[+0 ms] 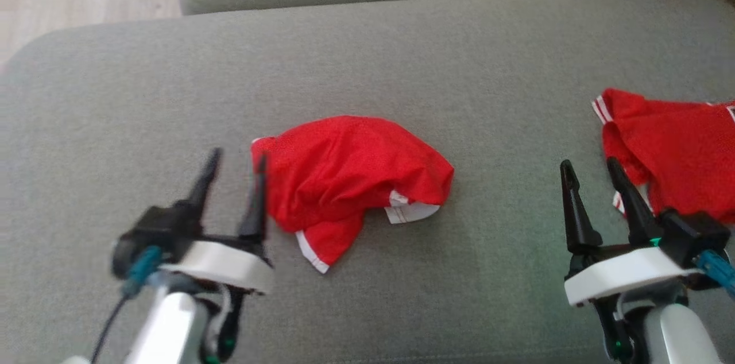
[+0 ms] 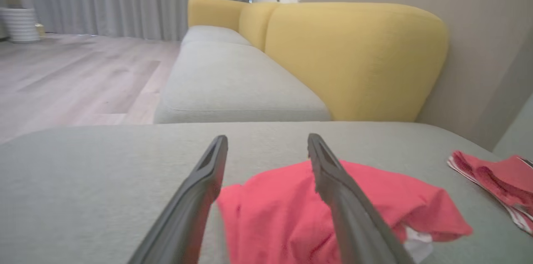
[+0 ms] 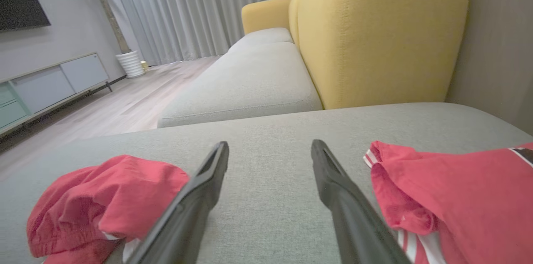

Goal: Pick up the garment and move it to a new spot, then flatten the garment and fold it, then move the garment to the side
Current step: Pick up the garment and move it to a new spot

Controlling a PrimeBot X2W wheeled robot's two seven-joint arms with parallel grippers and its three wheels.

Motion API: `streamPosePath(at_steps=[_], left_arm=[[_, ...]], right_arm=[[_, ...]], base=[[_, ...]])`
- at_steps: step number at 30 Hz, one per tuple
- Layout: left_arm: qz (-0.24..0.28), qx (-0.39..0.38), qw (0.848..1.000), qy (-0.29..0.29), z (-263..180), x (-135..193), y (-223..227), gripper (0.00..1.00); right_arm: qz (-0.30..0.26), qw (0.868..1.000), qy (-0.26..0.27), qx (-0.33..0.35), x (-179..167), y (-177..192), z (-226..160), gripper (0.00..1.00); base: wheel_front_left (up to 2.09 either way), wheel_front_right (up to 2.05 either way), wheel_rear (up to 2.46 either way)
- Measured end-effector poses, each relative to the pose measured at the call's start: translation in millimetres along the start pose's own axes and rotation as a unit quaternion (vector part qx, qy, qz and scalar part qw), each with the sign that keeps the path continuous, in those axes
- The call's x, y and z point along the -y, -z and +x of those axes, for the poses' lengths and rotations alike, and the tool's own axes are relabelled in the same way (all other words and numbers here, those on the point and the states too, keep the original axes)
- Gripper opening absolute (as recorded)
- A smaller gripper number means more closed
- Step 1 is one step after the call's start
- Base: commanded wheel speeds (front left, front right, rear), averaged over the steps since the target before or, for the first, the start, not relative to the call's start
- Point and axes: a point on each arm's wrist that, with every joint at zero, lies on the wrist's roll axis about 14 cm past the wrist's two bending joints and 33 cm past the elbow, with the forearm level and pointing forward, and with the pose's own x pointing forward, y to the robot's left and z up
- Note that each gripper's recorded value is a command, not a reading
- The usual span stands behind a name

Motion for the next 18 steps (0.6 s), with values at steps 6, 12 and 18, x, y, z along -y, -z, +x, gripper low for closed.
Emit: streamPosePath(at_steps=[6,12,18], left_arm=[[0.021,0.004,0.997,-0.068,-23,-45,-7,1.0],[0.027,0.002,0.995,-0.093,-48,-59,-7,1.0],[0.023,-0.006,0.997,-0.078,-60,-48,-2,1.0]], right_arm=[[-0.005,1.0,-0.014,-0.005,-9,0,-4,1.0],[-0.007,1.0,-0.021,-0.006,-15,-1,-12,1.0],[-0.007,1.0,-0.019,-0.01,-15,1,-22,1.0]], base=[[0.0,0.0,0.0],[0.0,0.0,0.0],[0.0,0.0,0.0]])
